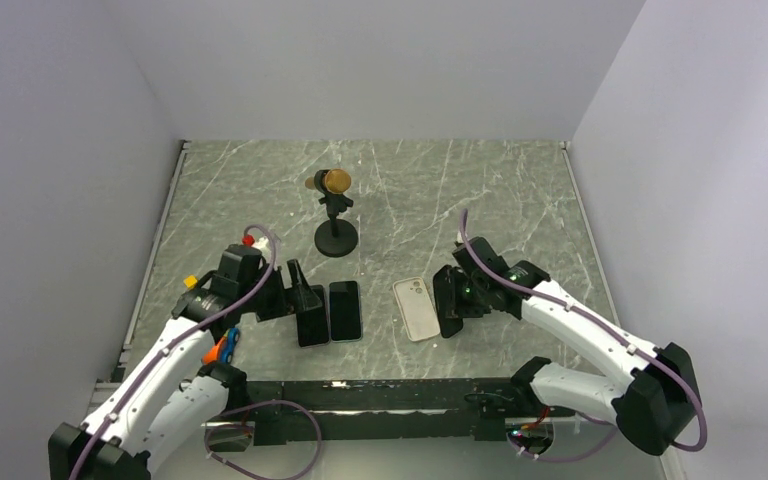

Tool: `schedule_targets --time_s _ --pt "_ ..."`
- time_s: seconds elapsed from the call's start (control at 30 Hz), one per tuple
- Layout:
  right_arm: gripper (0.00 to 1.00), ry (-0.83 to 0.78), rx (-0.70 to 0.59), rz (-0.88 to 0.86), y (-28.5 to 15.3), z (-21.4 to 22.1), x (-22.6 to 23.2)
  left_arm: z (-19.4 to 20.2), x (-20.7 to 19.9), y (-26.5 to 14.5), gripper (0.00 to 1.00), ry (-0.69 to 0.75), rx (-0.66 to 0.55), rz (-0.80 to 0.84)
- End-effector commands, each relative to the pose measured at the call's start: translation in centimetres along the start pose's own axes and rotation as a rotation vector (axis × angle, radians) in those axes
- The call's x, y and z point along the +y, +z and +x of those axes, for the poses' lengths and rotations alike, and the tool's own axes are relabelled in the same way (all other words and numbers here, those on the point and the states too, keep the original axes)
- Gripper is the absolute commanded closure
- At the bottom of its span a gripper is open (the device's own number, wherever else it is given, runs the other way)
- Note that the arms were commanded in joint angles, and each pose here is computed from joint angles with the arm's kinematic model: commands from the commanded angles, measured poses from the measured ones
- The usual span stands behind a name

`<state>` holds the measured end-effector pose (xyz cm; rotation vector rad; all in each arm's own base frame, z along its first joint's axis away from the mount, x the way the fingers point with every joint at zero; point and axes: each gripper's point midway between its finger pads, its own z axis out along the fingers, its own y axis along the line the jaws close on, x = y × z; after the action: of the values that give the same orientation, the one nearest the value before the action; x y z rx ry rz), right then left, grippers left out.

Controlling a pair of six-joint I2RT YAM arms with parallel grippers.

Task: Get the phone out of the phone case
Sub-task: Place the phone case at the center of the board.

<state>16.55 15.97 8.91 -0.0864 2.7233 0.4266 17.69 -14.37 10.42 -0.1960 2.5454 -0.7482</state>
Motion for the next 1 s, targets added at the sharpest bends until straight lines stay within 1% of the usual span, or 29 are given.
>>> schedule_targets --time_s 0.0,0.07,0.13,0.3,0.47,0.57,0.8,0.97 --pt "1.0 0.032 -0.03 0.085 0.4 -1.0 -1.2 -2.3 -2.7 -2.3 0.1 0.079 -0.103 0.096" --pt "1.0 0.025 0.002 0.071 1.2 -0.6 -0.8 -2.8 -3.6 -2.8 0.09 0.103 -0.132 0.136" --pt "1.0 0.017 0.017 0.099 1.8 -0.5 -1.3 -3.1 -4.2 -3.3 0.09 0.125 -0.148 0.164" --pt "0.98 0.014 -0.005 0.113 2.7 -1.3 -1.6 -3.5 -5.6 -3.9 0.09 0.194 -0.162 0.23" --pt "0.94 0.001 -0.007 0.121 3.0 -1.5 -1.7 -4.2 -6.0 -4.5 0.08 0.249 -0.189 0.236" --pt "0.93 -0.012 0.017 0.129 3.5 -1.1 -1.8 -4.3 -6.2 -4.5 0.08 0.261 -0.193 0.247" --pt "0.9 -0.03 0.036 0.069 4.2 -0.6 -1.0 -3.9 -6.5 -3.9 0.09 0.256 -0.172 0.281" --pt "0.88 -0.029 0.04 -0.024 4.4 -0.2 0.4 -3.9 -6.5 -3.8 0.09 0.259 -0.164 0.282"
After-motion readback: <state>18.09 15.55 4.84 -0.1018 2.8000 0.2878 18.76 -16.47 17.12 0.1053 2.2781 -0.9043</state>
